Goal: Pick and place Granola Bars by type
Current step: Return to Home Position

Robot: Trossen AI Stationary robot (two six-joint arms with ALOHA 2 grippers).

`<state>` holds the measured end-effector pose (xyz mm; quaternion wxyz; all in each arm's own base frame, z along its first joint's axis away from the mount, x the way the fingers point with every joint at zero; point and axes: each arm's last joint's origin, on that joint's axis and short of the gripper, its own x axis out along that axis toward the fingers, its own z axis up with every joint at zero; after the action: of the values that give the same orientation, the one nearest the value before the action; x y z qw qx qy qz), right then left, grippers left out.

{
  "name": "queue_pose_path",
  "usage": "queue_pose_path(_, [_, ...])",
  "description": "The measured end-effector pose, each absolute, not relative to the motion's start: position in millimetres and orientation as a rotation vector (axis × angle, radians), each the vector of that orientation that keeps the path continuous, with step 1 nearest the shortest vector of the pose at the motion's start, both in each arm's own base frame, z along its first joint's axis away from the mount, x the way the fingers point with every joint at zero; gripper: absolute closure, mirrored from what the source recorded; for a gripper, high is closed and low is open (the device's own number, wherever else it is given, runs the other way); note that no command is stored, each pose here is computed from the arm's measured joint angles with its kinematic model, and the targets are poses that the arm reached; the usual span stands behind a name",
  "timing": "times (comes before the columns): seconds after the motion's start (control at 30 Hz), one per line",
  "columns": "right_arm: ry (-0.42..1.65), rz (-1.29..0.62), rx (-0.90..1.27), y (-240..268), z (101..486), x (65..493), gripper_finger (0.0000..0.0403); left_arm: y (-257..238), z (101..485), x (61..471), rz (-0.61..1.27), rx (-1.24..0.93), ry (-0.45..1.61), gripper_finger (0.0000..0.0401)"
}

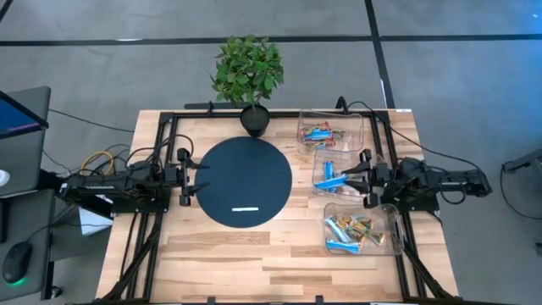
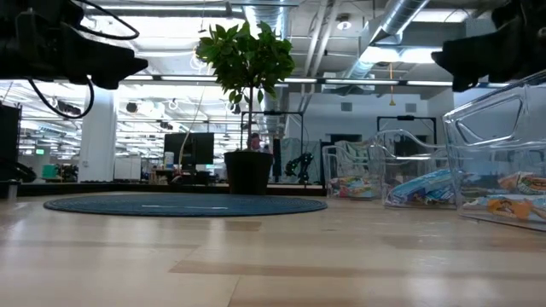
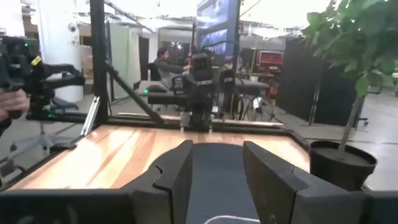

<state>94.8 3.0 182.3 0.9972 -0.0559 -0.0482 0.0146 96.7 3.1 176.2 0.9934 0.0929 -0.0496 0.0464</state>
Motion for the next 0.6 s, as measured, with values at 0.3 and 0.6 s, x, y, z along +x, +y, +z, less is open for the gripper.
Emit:
queue_pose_path(0.3, [-0.09,0.05,-0.132,1.8,173.8,97.0,0.0269,2.1,173.6,97.0,0.057,0.204,-0.075,0.0161])
queue_pose_path(0.6, [-0.014,-0.016,-0.097,-1.5,166.9,97.6,0.0269,2.2,169.7,97.4,0.055,0.192,-0.036,0.0161])
